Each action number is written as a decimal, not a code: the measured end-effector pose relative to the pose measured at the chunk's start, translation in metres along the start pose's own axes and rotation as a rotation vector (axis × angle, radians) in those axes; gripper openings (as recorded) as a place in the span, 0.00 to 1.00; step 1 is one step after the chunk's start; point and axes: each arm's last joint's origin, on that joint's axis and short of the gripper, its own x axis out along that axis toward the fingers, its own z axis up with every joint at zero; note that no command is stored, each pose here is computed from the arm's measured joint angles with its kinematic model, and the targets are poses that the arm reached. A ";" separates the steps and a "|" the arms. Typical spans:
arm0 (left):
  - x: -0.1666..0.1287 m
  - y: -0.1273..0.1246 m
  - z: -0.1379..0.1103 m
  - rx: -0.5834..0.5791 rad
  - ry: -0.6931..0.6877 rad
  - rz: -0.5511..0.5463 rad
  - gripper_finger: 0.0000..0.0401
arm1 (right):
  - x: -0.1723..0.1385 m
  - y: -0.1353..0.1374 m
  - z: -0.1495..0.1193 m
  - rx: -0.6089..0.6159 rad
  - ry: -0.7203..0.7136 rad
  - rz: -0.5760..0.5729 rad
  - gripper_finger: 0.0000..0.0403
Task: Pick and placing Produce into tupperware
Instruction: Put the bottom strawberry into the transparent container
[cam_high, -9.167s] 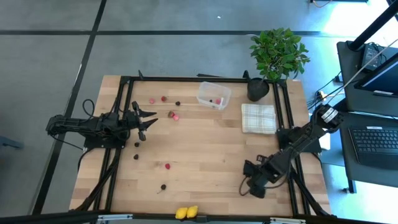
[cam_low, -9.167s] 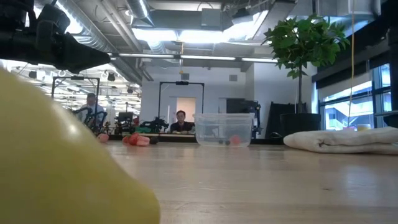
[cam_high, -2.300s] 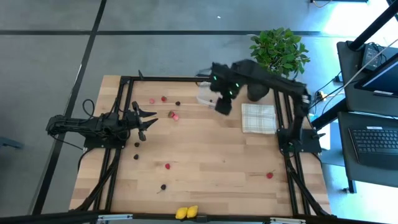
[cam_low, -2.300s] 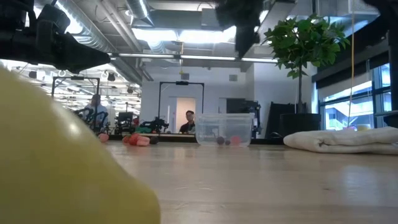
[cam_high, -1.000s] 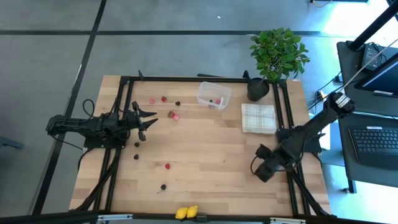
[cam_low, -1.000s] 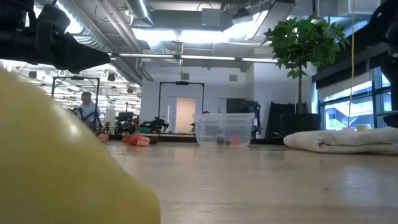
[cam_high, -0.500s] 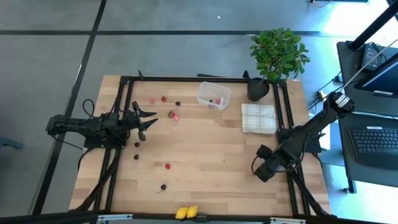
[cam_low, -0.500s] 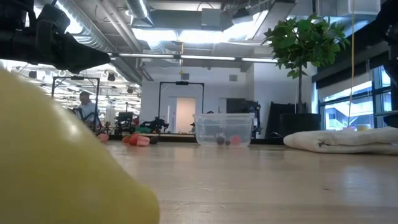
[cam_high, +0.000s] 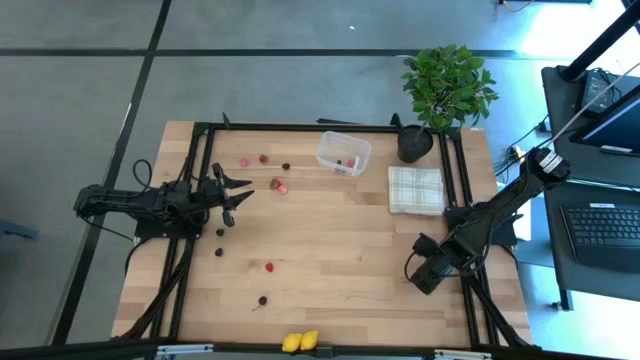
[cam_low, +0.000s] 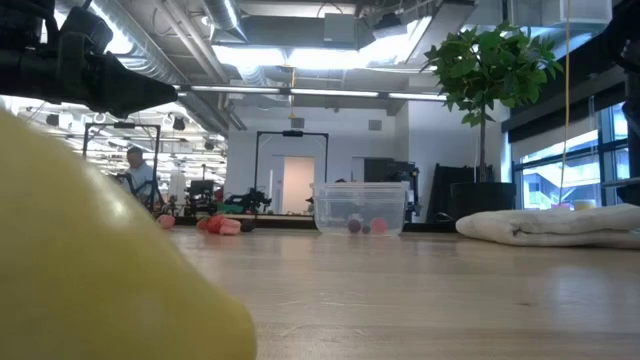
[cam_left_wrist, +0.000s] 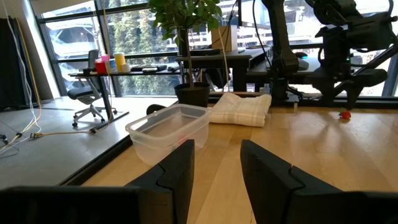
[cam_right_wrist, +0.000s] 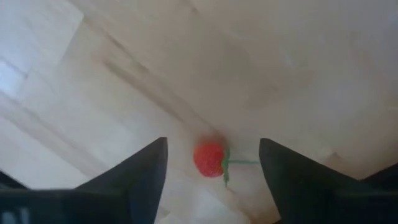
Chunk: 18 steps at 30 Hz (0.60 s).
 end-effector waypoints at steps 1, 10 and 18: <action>0.000 0.000 0.000 0.000 0.000 0.000 0.31 | 0.000 0.001 0.000 -0.002 0.011 0.008 0.65; 0.000 0.000 0.000 0.000 0.000 0.000 0.31 | 0.000 0.005 -0.001 -0.086 0.024 0.056 0.68; 0.000 0.000 0.000 0.000 0.000 0.000 0.31 | 0.000 0.003 -0.001 -0.273 0.019 0.030 0.68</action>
